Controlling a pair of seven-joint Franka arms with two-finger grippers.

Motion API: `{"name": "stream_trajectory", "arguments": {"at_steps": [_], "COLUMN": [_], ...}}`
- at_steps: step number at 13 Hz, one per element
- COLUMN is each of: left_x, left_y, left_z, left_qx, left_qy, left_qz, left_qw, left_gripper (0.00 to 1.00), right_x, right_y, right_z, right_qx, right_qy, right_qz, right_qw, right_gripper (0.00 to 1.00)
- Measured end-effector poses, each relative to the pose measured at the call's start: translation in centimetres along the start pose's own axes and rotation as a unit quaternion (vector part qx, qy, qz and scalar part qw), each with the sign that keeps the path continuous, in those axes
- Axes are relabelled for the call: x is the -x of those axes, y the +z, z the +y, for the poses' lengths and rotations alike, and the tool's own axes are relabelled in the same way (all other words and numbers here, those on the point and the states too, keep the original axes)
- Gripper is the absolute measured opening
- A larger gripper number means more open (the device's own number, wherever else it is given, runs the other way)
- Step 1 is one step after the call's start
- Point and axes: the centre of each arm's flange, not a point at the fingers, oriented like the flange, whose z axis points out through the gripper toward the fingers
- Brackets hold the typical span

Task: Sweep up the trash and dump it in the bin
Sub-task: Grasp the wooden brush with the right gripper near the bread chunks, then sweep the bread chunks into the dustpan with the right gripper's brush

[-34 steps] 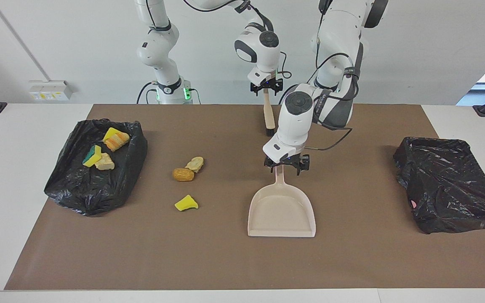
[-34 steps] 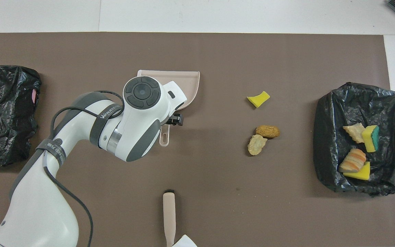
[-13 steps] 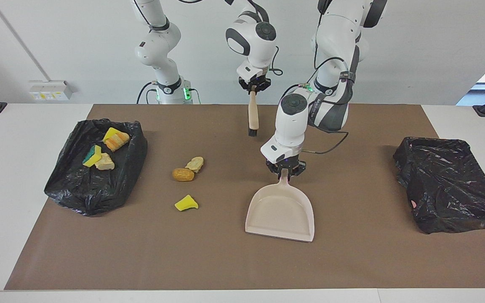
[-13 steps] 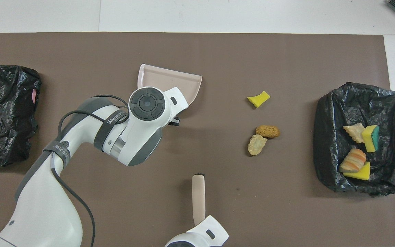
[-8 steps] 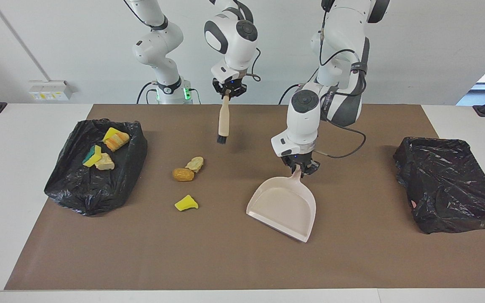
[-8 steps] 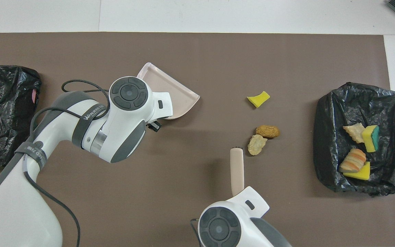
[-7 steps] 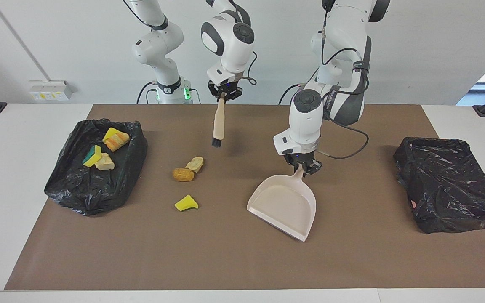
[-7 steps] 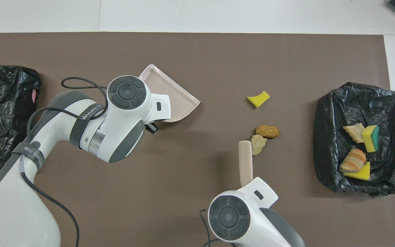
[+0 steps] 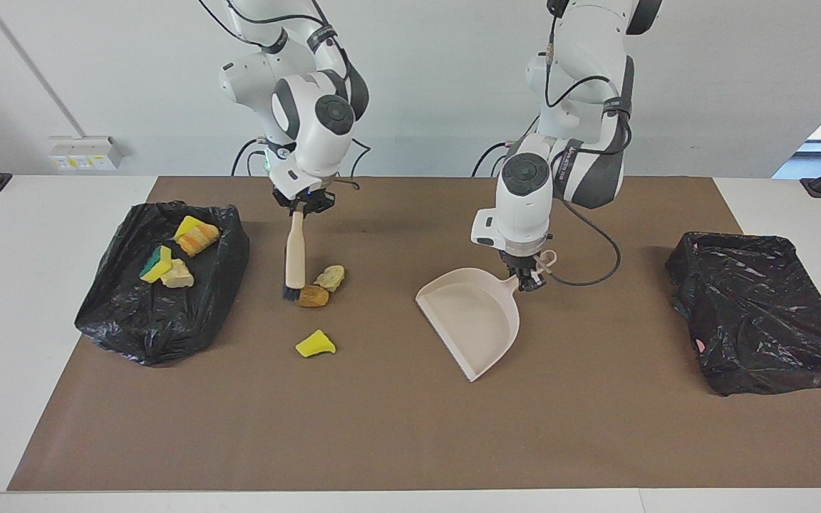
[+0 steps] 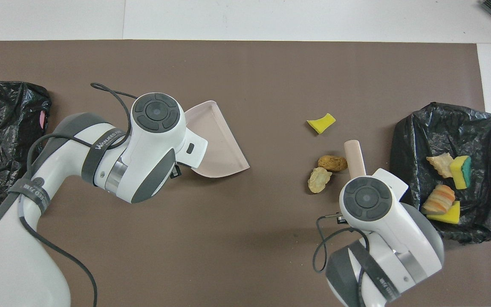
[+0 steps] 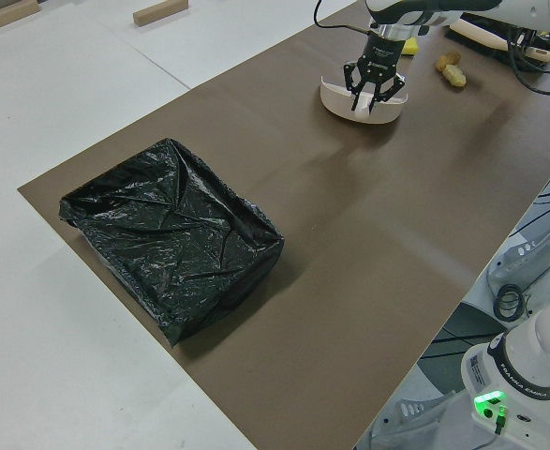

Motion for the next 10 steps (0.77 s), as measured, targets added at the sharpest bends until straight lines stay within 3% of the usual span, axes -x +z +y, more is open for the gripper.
{"name": "stream_trajectory", "arguments": {"at_steps": [3,6,10], "left_x": [-1.0,-2.3,-2.4], "left_y": [0.2,0.7,2.2], "left_z": [1.9,4.8,7.1], "left_qx": [-0.008,-0.037,-0.042], "left_qy": [0.058,0.105,0.134], "left_qz": [0.006,-0.011,-0.025], "left_qw": [0.998,0.994,0.99], "left_gripper": [0.33,0.33,0.33], "right_x": [-1.7,-2.1,-1.8], "right_y": [2.4,4.2,3.7], "right_z": [0.4,-1.2,-2.2], "right_qx": [-0.007,-0.011,-0.09], "right_qy": [-0.018,-0.034,-0.056], "right_qz": [0.005,-0.007,-0.031], "right_qw": [1.0,0.999,0.994], "right_gripper": [0.26,0.26,0.26]}}
